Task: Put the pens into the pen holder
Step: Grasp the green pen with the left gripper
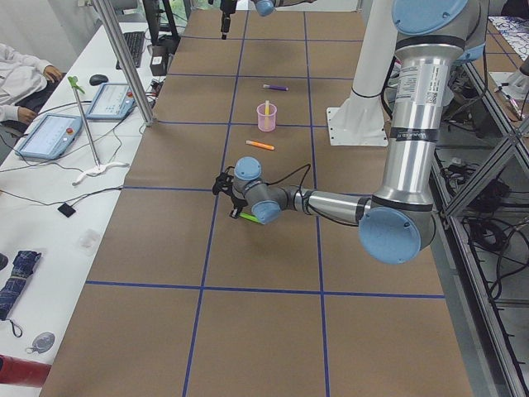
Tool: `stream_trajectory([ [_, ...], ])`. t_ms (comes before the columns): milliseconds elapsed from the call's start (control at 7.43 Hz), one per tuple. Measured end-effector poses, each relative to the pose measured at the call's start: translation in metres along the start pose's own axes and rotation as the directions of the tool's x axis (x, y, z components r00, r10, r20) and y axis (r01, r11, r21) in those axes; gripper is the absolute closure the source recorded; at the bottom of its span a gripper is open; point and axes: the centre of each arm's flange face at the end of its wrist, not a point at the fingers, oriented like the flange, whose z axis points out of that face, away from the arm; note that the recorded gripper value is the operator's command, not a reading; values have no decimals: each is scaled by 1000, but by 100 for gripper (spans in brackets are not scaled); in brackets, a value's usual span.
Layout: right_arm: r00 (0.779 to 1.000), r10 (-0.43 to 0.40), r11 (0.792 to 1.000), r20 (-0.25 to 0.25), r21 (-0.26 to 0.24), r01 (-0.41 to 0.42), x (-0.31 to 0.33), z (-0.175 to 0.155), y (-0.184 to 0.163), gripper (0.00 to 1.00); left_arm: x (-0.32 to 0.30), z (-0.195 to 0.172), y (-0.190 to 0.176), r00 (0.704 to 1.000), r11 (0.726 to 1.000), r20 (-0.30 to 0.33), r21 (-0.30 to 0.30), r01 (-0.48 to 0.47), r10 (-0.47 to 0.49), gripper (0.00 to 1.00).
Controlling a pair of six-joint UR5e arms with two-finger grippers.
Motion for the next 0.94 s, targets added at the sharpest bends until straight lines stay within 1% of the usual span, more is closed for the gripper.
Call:
stream_trajectory([
  [269,1000,-1,1000,2,1,1,0,0,0,0,4,-5,-2,1000,1000,-7,9,-5,5,100],
  [538,1000,-1,1000,2,0,1,0,0,0,0,17,-20,-8,999,999,-27,37,-21,22,100],
  [673,1000,-1,1000,3,0,1,0,0,0,0,28,-32,-17,998,997,-44,67,-35,38,100],
  [808,1000,-2,1000,4,-2,2,0,0,0,0,51,-52,-33,995,990,-66,127,-64,72,100],
  [942,1000,-3,1000,5,-3,3,0,0,-1,0,82,-72,-58,989,973,-87,209,-96,116,100],
])
